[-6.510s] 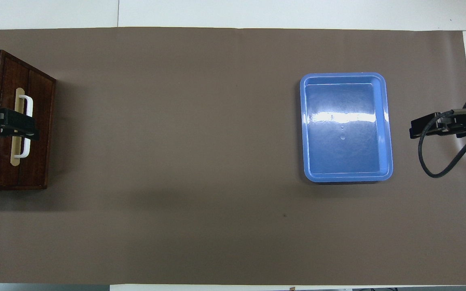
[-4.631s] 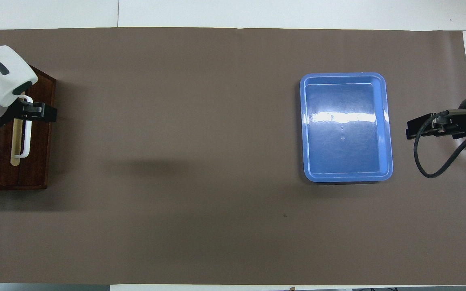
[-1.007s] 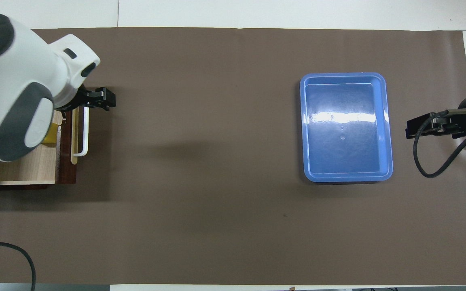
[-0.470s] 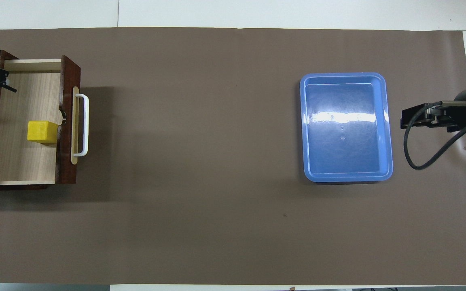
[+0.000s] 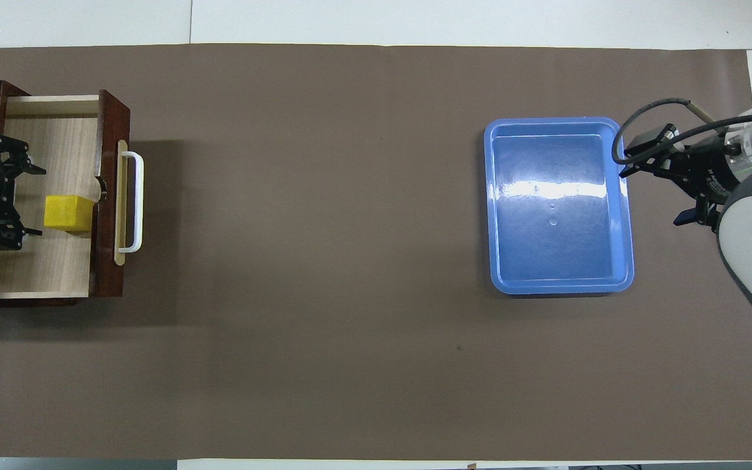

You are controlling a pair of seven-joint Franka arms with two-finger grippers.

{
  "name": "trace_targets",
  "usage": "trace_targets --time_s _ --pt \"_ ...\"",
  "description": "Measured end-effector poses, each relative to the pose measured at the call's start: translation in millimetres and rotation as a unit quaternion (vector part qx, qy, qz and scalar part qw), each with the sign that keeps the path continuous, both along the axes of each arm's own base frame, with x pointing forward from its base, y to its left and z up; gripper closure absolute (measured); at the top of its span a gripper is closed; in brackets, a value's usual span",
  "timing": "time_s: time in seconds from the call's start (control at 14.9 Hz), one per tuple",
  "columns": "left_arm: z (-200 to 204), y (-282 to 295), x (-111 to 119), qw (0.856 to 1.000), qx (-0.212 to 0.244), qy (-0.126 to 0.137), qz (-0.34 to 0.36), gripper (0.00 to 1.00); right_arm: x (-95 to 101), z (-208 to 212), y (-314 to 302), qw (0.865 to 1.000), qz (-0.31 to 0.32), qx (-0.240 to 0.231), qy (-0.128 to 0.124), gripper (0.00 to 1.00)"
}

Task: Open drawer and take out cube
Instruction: 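Grasp the yellow cube with the left gripper while the right gripper approaches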

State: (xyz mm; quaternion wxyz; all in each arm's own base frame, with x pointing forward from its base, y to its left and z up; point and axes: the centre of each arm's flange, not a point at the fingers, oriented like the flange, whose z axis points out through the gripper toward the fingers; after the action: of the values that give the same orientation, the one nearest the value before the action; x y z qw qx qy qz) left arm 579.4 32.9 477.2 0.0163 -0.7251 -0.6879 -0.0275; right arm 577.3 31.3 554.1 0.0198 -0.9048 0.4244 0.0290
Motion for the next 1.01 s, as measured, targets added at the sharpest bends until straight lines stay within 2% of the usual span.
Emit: trace_targets --time_s 0.34,0.47,0.67,0.94,1.01 --pt "-25 9 -4 1.0 0.0 -0.009 0.011 0.0 29.1 -41 37 0.991 -0.132 0.005 0.009 0.0" --pt "-37 9 -6 1.0 -0.001 -0.011 0.012 0.0 31.3 -47 65 0.983 -0.181 0.005 0.011 0.0" --pt "-50 5 -11 1.0 -0.002 -0.006 0.023 0.0 29.8 -43 85 0.977 -0.21 0.028 0.018 0.0" --pt "-49 5 -10 1.0 -0.002 -0.01 0.026 0.45 33.5 -50 113 0.976 -0.209 0.059 0.022 0.0" --pt "-46 6 -9 1.0 -0.002 -0.013 0.027 0.45 37.8 -50 123 0.974 -0.211 0.077 0.02 0.0"
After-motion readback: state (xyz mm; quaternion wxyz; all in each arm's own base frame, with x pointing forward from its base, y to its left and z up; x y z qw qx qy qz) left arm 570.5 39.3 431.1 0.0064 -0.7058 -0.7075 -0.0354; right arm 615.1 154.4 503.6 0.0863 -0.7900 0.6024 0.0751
